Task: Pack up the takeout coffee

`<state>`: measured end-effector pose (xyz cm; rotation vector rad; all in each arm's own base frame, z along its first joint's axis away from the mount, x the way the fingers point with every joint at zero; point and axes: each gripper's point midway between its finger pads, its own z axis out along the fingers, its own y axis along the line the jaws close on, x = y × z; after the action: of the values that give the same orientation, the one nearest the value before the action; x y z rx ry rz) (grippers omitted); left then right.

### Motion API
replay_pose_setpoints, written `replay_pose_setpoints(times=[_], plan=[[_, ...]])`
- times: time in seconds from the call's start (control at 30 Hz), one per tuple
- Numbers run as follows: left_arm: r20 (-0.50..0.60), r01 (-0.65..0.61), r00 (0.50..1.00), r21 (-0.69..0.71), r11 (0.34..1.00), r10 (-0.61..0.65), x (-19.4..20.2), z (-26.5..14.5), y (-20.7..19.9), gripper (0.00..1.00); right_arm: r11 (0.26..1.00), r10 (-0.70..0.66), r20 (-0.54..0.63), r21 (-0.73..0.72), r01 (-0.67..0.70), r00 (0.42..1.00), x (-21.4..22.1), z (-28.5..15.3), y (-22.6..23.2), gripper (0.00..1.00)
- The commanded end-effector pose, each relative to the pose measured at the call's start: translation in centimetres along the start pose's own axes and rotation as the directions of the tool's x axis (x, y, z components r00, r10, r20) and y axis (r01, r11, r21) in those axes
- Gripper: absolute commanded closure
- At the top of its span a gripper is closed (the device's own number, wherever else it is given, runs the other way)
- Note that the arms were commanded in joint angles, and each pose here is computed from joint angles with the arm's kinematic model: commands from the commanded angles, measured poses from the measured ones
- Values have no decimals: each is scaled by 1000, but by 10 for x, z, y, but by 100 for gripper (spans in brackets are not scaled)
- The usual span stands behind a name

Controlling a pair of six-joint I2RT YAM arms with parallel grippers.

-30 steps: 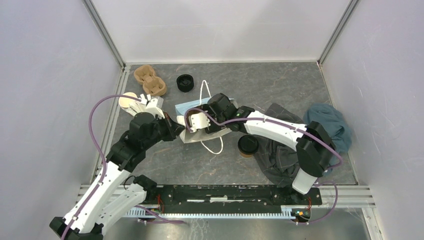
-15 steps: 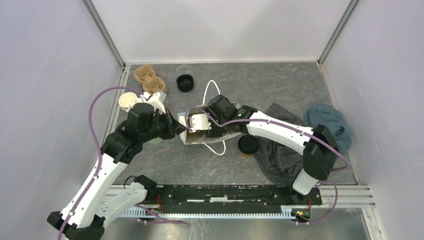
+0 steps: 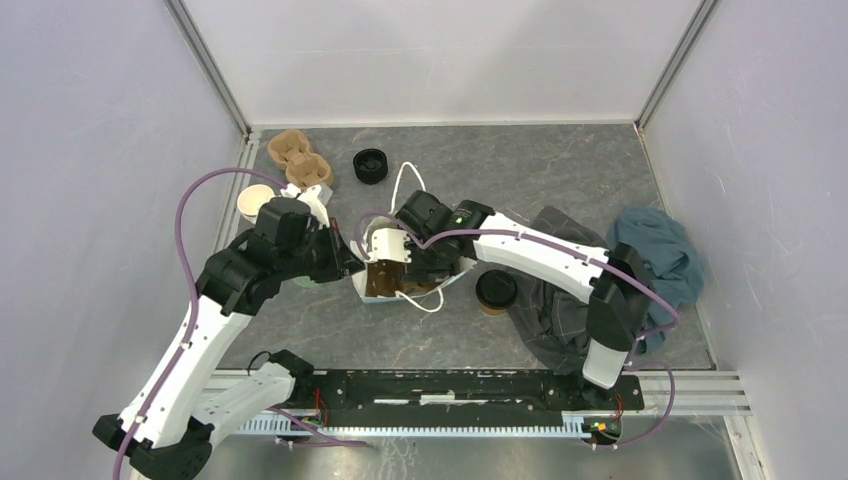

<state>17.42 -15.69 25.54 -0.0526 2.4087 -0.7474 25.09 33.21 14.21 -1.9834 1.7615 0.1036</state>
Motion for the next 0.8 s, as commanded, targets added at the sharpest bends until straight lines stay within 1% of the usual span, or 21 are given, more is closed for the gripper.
replay_pose_setpoints(times=[0.0,0.17,0.33,0.47,0.53,0.6,0.67,0.77], plan=[[38,34,999,-51,998,-32,-12,-6,2,98,991,45,-68,-124,-53,997,11,15,28,100],[104,33,994,-114,993,-21,-30,-7,9,98,986,21,-111,-161,-39,994,20,34,34,100],[120,21,993,-113,993,-7,-39,-3,6,98,986,16,-164,-160,-43,986,34,60,39,100],[144,11,990,-155,988,12,-44,0,14,98,983,6,-211,-177,-44,977,52,79,49,100],[142,7,990,-167,986,17,-43,2,17,98,983,10,-200,-178,-46,980,48,77,48,100],[142,5,990,-175,985,20,-43,4,19,98,988,26,-162,-148,-50,986,39,70,41,100],[143,7,990,-174,985,18,-43,5,20,98,990,45,-123,-128,-60,991,27,60,35,94],[146,4,989,-177,984,22,-44,6,20,98,991,77,-63,-103,-83,995,9,41,25,79]])
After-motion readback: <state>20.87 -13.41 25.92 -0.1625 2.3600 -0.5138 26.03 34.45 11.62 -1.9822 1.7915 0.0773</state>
